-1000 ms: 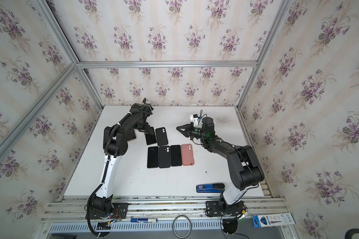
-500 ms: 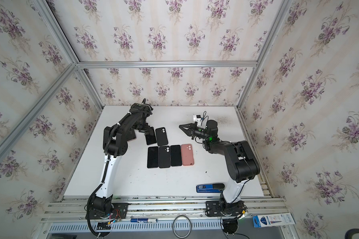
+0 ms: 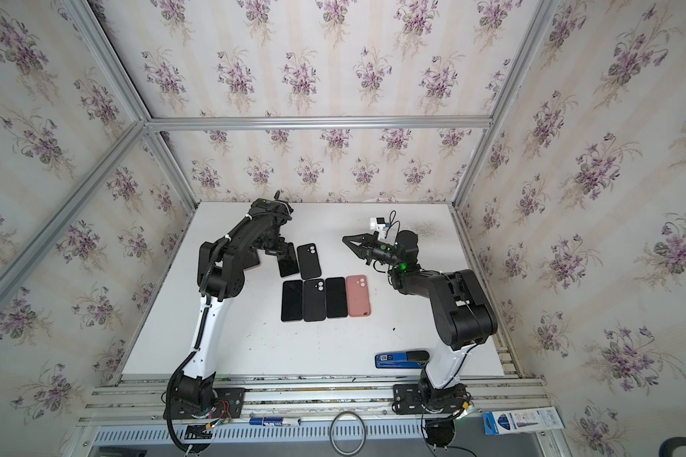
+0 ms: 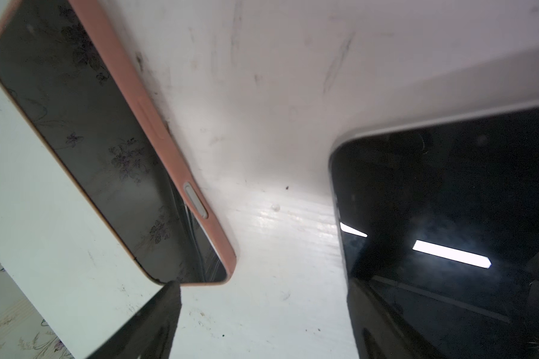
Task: Take the phone out of the phone case
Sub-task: Move the phone to the top-center of the table, then pick up the phone from the top-left of the table, then pass the phone.
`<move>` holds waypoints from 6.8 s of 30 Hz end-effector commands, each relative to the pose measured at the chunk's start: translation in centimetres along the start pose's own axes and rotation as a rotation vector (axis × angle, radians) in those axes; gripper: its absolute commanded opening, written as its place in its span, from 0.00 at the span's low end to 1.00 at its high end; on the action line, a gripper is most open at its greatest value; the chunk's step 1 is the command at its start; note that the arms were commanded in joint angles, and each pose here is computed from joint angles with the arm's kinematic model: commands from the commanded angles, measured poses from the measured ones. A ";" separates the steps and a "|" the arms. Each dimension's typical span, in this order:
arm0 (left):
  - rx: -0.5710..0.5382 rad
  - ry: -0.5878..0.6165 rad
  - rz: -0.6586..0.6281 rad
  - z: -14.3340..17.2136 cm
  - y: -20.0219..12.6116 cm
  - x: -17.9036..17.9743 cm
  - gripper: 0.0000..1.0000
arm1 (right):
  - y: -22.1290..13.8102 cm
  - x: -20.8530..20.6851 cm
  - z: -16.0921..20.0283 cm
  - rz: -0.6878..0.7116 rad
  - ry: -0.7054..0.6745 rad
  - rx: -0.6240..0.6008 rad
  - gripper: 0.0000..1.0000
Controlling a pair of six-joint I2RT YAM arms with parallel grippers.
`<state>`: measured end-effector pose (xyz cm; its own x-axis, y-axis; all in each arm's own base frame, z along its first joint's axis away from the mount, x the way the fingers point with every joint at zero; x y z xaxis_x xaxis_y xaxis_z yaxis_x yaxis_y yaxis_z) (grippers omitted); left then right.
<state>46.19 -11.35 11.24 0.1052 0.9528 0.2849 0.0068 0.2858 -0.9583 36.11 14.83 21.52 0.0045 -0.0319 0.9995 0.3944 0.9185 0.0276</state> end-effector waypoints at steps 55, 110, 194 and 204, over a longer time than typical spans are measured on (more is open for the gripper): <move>-0.815 -0.242 0.243 9.2 -14.0 10.5 1.00 | -2.2 2.9 5.5 0.414 -0.453 -0.004 0.99; -0.165 -0.428 0.211 0.6 1.4 11.3 1.00 | 4.6 0.4 7.1 0.453 -0.458 0.167 0.99; -0.717 -0.239 0.537 7.1 -16.3 7.7 0.45 | 10.4 1.9 11.2 0.279 -0.557 0.369 0.97; -0.862 -0.180 0.605 12.1 -20.8 4.4 0.44 | 12.3 3.2 12.0 0.266 -0.594 0.371 0.92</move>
<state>34.56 -11.18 31.38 0.1595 0.9441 -0.2884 0.6591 -0.3193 -0.6809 29.51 30.43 24.47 -0.4559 0.3347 0.8247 0.0877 0.9390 -0.3326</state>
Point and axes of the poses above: each gripper's point midway between its finger pads, its own y axis out along the fingers, its own x axis along the line the jaws close on, z = x × y, the point moved 8 cm from there along -y, back along the fingers, and after that the axes turned 6 degrees about y, right-handed, at the moved point
